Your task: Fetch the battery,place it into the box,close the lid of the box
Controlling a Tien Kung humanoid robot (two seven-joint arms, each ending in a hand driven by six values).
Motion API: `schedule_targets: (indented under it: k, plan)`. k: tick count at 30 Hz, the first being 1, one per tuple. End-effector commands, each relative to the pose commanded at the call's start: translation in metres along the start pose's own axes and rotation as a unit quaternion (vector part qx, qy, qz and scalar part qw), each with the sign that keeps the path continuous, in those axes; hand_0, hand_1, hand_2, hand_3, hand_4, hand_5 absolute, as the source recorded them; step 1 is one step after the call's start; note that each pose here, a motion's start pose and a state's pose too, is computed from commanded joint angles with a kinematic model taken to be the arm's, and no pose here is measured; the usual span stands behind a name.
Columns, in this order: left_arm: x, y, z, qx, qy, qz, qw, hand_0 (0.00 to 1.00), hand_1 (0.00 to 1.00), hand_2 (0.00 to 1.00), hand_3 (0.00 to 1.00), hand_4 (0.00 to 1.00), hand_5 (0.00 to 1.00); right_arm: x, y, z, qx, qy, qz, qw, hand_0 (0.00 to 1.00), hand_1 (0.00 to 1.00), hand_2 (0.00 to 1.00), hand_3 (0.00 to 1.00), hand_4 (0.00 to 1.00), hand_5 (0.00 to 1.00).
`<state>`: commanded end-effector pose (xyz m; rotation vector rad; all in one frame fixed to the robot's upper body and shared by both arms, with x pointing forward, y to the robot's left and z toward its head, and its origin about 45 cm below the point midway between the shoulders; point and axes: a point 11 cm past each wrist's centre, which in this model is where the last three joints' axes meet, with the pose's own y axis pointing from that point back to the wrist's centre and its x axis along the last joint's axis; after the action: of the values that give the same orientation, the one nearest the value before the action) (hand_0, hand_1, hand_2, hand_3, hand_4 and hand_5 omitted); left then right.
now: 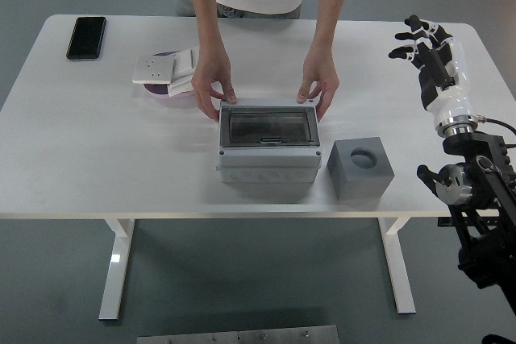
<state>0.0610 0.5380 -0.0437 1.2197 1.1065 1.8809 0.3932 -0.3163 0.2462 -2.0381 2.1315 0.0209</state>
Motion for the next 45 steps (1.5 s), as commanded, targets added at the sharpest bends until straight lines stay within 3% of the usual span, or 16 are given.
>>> schedule_targets:
  k: [2, 7, 8, 19, 20, 25, 26, 31, 32, 37, 38, 43, 44, 45]
  plan:
    - [0.000, 0.000, -0.002, 0.002, 0.000, 0.000, 1.000, 0.602, 0.735, 0.595, 0.561, 0.403, 0.002, -0.001, 0.001, 0.004, -0.012, 0.001, -0.008, 1.000, 0.554, 0.455, 0.505, 0.563, 0.731, 0.414]
    - [0.002, -0.001, -0.009, 0.007, 0.002, 0.000, 1.000, 0.602, 0.735, 0.595, 0.561, 0.403, 0.002, 0.000, 0.003, 0.006, -0.022, 0.002, -0.016, 1.000, 0.554, 0.455, 0.505, 0.563, 0.731, 0.414]
    - [0.002, -0.001, -0.010, 0.008, 0.002, 0.000, 1.000, 0.602, 0.734, 0.595, 0.562, 0.404, 0.002, 0.001, 0.004, 0.005, -0.023, 0.004, -0.017, 1.000, 0.616, 0.503, 0.530, 0.597, 0.741, 0.391]
    - [0.002, -0.001, -0.015, 0.010, 0.006, -0.001, 1.000, 0.601, 0.734, 0.595, 0.563, 0.403, 0.002, 0.020, 0.015, 0.003, -0.031, 0.017, -0.013, 0.999, 0.624, 0.512, 0.531, 0.598, 0.740, 0.393]
    - [0.002, -0.001, -0.015, 0.010, 0.006, -0.001, 1.000, 0.600, 0.734, 0.595, 0.563, 0.403, 0.002, 0.022, 0.016, 0.002, -0.030, 0.017, -0.010, 0.999, 0.658, 0.571, 0.571, 0.598, 0.762, 0.335]
    - [0.002, -0.002, -0.016, 0.011, 0.008, -0.001, 1.000, 0.600, 0.734, 0.595, 0.563, 0.403, 0.002, 0.031, 0.018, 0.000, -0.027, 0.012, -0.002, 1.000, 0.658, 0.571, 0.571, 0.598, 0.762, 0.335]
    - [0.002, -0.002, -0.016, 0.011, 0.008, -0.001, 1.000, 0.599, 0.733, 0.595, 0.564, 0.403, 0.002, 0.032, 0.019, -0.001, -0.027, 0.011, 0.000, 1.000, 0.775, 0.674, 0.654, 0.628, 0.870, 0.316]
    - [0.002, -0.002, -0.018, 0.012, 0.009, -0.001, 1.000, 0.599, 0.733, 0.595, 0.564, 0.403, 0.002, 0.041, 0.019, -0.003, -0.024, 0.001, 0.011, 1.000, 0.775, 0.674, 0.654, 0.628, 0.870, 0.316]
    - [0.002, -0.002, -0.018, 0.012, 0.009, 0.000, 1.000, 0.601, 0.734, 0.593, 0.564, 0.404, 0.002, 0.043, 0.019, -0.004, -0.023, -0.001, 0.014, 1.000, 0.872, 0.758, 0.742, 0.722, 0.929, 0.384]
    - [0.002, -0.002, -0.019, 0.013, 0.009, 0.000, 1.000, 0.601, 0.734, 0.593, 0.564, 0.404, 0.002, 0.053, 0.018, -0.008, -0.013, -0.008, 0.036, 0.999, 0.872, 0.758, 0.742, 0.722, 0.929, 0.384]
    - [0.003, -0.002, -0.019, 0.013, 0.009, 0.000, 1.000, 0.600, 0.733, 0.590, 0.564, 0.403, 0.002, 0.055, 0.017, -0.009, -0.010, -0.009, 0.040, 0.999, 0.882, 0.772, 0.757, 0.745, 0.985, 0.623]
    - [0.003, -0.002, -0.020, 0.012, 0.010, 0.000, 1.000, 0.600, 0.733, 0.590, 0.564, 0.403, 0.002, 0.060, 0.015, -0.013, 0.000, -0.010, 0.051, 0.999, 0.882, 0.772, 0.757, 0.745, 0.985, 0.623]
    - [0.003, -0.002, -0.020, 0.012, 0.011, 0.000, 1.000, 0.600, 0.733, 0.591, 0.564, 0.403, 0.002, 0.060, 0.014, -0.014, 0.002, -0.010, 0.053, 0.999, 0.891, 0.766, 0.760, 0.752, 0.990, 0.863]
    - [0.004, -0.002, -0.020, 0.012, 0.011, 0.001, 1.000, 0.600, 0.733, 0.591, 0.564, 0.403, 0.002, 0.061, 0.014, -0.014, 0.003, -0.009, 0.054, 0.999, 0.891, 0.766, 0.760, 0.752, 0.990, 0.863]
